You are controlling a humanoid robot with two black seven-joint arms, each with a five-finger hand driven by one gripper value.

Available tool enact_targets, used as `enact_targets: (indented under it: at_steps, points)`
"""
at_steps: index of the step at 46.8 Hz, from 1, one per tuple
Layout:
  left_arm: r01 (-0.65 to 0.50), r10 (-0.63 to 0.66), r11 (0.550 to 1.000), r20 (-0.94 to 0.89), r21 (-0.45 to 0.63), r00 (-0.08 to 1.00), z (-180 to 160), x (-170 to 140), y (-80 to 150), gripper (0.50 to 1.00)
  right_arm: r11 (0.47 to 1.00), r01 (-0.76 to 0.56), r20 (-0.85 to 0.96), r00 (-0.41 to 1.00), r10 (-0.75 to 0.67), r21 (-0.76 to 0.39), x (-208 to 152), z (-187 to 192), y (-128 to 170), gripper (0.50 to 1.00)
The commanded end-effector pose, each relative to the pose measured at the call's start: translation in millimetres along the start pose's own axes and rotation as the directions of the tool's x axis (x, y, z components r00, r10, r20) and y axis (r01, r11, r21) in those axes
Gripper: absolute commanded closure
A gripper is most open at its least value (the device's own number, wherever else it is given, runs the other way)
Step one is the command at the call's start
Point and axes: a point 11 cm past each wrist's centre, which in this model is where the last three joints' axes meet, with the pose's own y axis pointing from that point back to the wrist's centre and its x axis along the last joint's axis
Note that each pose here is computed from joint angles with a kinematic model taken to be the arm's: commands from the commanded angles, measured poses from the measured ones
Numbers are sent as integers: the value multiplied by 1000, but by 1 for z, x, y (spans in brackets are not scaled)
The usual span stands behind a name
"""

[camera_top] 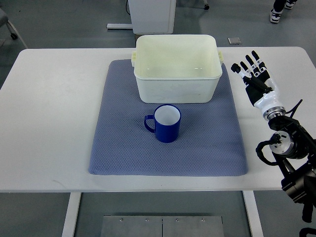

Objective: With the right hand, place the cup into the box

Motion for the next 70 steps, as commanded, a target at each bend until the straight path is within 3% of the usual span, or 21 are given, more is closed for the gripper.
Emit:
enact_targets:
  at_steps: [1, 27, 43, 60, 70]
  points:
    - [0, 0, 1000, 1, -1, 1000, 0, 0, 0, 500, 1000, -3, -3, 1000, 3, 3, 2, -1, 0, 500]
    - [0, 0, 1000, -2, -1, 1000, 0, 0, 0, 500, 997, -78, -20, 997, 78, -11, 33, -5, 5, 500]
    - [0, 0, 1000, -4, 0, 1000, 0, 0, 0, 500, 998, -55, -66, 996, 54, -17, 37, -14, 4, 500]
    - [0, 0, 1000, -1, -1, 1000, 0, 0, 0, 500, 996, 44, -104, 994, -36, 83, 9, -67, -17, 500]
    - [0, 0, 1000, 1, 1, 1000, 0, 0, 0, 500, 976, 174, -134, 979, -156, 131, -21, -97, -18, 502]
